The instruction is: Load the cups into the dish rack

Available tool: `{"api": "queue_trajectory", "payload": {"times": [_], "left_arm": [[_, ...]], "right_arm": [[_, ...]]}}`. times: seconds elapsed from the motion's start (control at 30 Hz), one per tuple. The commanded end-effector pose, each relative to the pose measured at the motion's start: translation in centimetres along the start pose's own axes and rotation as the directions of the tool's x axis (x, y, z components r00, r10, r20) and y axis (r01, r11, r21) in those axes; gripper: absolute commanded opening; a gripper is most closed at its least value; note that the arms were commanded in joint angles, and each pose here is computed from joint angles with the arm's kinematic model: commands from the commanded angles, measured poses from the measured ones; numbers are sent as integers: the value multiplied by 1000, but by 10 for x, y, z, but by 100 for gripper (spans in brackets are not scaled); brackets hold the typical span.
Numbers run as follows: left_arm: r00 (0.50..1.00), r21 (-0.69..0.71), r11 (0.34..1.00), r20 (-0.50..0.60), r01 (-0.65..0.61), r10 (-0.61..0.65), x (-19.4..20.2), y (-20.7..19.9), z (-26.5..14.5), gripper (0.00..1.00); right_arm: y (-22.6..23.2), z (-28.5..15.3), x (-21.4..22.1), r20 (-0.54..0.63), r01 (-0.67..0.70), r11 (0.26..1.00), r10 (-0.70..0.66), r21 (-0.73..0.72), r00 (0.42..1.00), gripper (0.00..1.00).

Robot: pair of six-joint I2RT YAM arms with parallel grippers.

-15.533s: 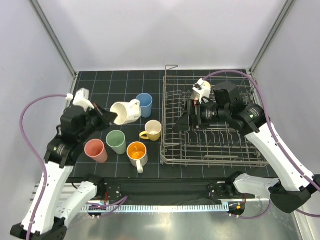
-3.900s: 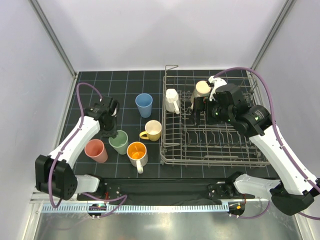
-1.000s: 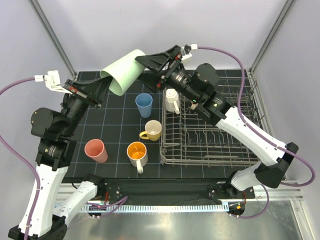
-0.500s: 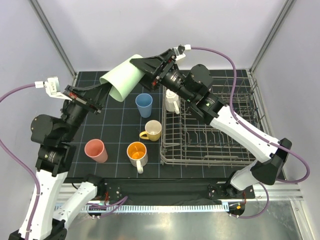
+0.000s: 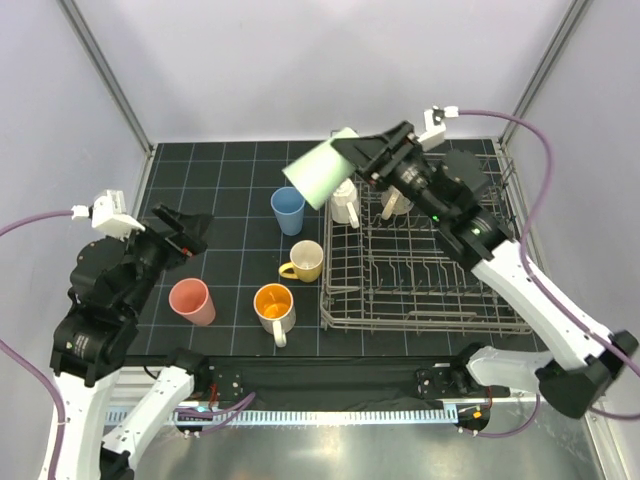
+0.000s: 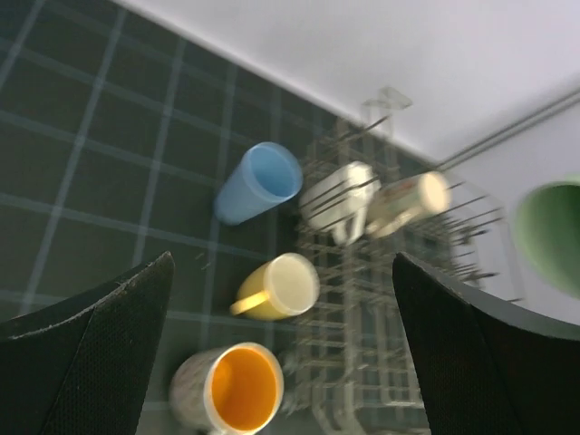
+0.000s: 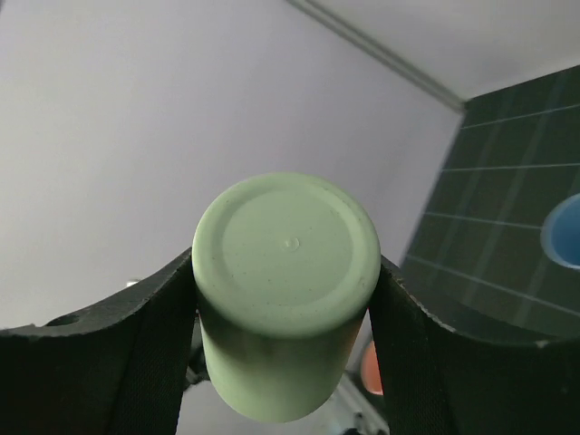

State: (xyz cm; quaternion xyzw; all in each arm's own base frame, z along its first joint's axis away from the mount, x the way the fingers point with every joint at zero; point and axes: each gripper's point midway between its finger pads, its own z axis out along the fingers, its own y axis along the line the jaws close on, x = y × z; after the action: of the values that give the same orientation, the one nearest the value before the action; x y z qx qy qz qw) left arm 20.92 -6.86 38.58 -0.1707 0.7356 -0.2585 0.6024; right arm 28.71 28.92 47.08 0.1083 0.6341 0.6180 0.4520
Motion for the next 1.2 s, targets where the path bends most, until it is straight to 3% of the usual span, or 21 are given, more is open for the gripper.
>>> {"api": "queue_trajectory", "payload": {"times": [0.0, 0.03, 0.13, 0.33, 0.53, 0.8, 1.17], "left_arm": [[985, -242, 960, -133, -139, 109, 24, 55, -17, 100], [981, -250, 956, -156, -152, 115, 27, 58, -18, 100], [968, -264, 949, -223, -174, 116, 41, 63, -14, 100], [947, -234, 959, -310, -157, 80, 59, 56, -1, 100], [925, -363, 913, -379, -184, 36, 65, 74, 2, 100], [925, -497, 859, -370, -120, -85, 74, 88, -4, 100], [960, -434, 897, -277, -85, -43, 54, 78, -6, 100]], "right_arm": [[-23, -33, -15, 25, 299, 948, -303, 114, 953, 4], [-35, -39, -21, 23, 395, 904, -403, 163, 915, 4], [-62, -53, -25, -15, 518, 817, -532, 253, 847, 4], [-122, -71, -31, -78, 602, 678, -634, 422, 769, 4], [-182, -77, -24, -151, 635, 567, -673, 525, 724, 4], [-201, -61, 0, -174, 687, 589, -691, 426, 701, 4], [-233, -45, 28, -196, 699, 616, -683, 362, 703, 4]]}}
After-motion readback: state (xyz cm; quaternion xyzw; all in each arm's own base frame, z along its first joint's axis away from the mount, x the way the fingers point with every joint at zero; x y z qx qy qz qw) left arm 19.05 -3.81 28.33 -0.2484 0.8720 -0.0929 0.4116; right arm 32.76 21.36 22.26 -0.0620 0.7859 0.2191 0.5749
